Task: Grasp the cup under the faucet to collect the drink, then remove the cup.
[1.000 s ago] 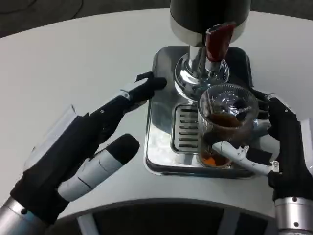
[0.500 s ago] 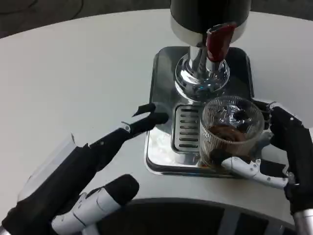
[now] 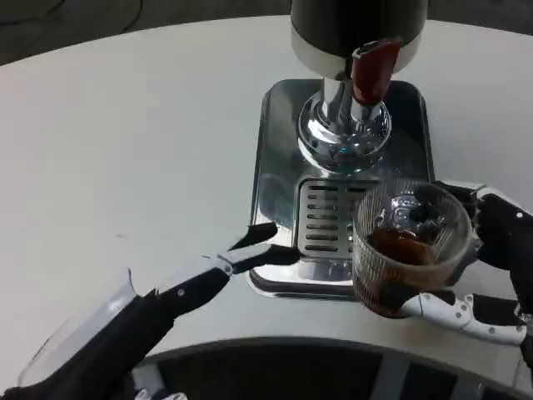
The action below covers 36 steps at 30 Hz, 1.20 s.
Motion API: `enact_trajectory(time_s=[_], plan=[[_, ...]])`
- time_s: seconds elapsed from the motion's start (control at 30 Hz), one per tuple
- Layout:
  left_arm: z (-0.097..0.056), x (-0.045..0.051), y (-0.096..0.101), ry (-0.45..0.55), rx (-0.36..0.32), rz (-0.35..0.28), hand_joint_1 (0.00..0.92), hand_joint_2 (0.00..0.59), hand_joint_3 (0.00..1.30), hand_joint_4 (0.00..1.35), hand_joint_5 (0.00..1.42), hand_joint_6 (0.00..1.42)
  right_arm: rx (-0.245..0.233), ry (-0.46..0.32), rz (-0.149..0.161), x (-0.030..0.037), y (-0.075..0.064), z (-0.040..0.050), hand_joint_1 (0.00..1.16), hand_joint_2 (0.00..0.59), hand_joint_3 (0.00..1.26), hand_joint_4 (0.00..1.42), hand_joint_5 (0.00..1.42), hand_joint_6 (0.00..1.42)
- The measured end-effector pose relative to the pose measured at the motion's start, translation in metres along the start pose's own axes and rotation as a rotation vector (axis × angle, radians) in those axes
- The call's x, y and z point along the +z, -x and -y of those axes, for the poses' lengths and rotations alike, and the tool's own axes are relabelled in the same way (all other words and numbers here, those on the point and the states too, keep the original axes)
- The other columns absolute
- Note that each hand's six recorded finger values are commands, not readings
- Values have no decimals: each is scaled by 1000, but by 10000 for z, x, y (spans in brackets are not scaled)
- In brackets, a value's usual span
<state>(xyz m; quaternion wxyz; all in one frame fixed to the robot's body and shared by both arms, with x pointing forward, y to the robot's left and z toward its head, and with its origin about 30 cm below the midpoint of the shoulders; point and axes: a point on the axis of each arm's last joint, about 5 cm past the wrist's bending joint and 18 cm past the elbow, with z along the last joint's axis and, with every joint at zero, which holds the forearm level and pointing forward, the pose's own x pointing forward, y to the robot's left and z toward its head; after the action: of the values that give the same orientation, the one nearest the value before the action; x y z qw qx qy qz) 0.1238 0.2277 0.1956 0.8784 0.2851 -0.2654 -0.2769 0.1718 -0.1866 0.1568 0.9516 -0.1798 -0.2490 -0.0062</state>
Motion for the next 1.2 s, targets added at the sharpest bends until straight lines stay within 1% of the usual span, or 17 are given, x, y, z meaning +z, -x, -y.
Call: enact_trajectory(time_s=[0.07, 0.13, 0.3, 0.43, 0.5, 0.57, 0.63, 0.8, 0.9, 0.97, 1.07, 1.1, 1.2], plan=[[-13, 13, 30, -23, -7, 1, 39, 93, 216, 45, 112, 71, 8, -6, 5, 33, 44, 33, 981, 122, 803, 838, 1025, 971], [-23, 22, 42, -40, -11, 6, 39, 93, 216, 45, 112, 71, 13, -9, 7, 59, 77, 47, 980, 122, 803, 838, 1028, 971], [-53, 51, 86, -116, -46, 11, 39, 93, 202, 29, 112, 66, 35, -24, 10, 147, 184, 79, 980, 122, 803, 838, 1030, 971], [-69, 78, 129, -205, -84, 22, 39, 93, 198, 22, 94, 60, 44, -29, -9, 178, 261, 88, 980, 122, 803, 838, 1030, 971], [-87, 106, 165, -289, -116, 41, 39, 93, 196, 12, 87, 48, 42, -33, -11, 194, 286, 85, 980, 122, 803, 838, 1030, 971], [-101, 127, 189, -349, -141, 65, 37, 93, 193, 11, 86, 47, 44, -38, -12, 213, 307, 80, 980, 122, 803, 838, 1030, 971], [-117, 135, 222, -383, -152, 82, 26, 94, 186, 3, 66, 34, 53, -43, -3, 251, 330, 78, 980, 122, 803, 838, 1030, 971], [-146, 120, 268, -429, -171, 80, 24, 94, 146, 0, 29, 1, 65, -47, 0, 301, 372, 88, 976, 121, 803, 838, 1030, 971], [-182, 126, 299, -468, -199, 82, 24, 94, 100, 0, 18, 0, 77, -61, -4, 337, 409, 106, 974, 121, 803, 838, 1030, 971], [-195, 126, 311, -480, -219, 88, 24, 94, 51, 0, 1, 0, 85, -65, -2, 364, 430, 122, 972, 121, 803, 838, 1030, 971], [-217, 131, 320, -496, -243, 96, 24, 95, 24, 0, 0, 0, 99, -63, 4, 404, 449, 143, 970, 120, 803, 838, 1030, 971], [-222, 134, 321, -502, -249, 101, 24, 95, 5, 0, 0, 0, 102, -64, 3, 408, 454, 149, 970, 120, 803, 838, 1030, 971], [-234, 146, 324, -515, -267, 111, 24, 95, 0, 0, 0, 0, 105, -70, -10, 424, 476, 175, 969, 120, 803, 838, 1030, 971]])
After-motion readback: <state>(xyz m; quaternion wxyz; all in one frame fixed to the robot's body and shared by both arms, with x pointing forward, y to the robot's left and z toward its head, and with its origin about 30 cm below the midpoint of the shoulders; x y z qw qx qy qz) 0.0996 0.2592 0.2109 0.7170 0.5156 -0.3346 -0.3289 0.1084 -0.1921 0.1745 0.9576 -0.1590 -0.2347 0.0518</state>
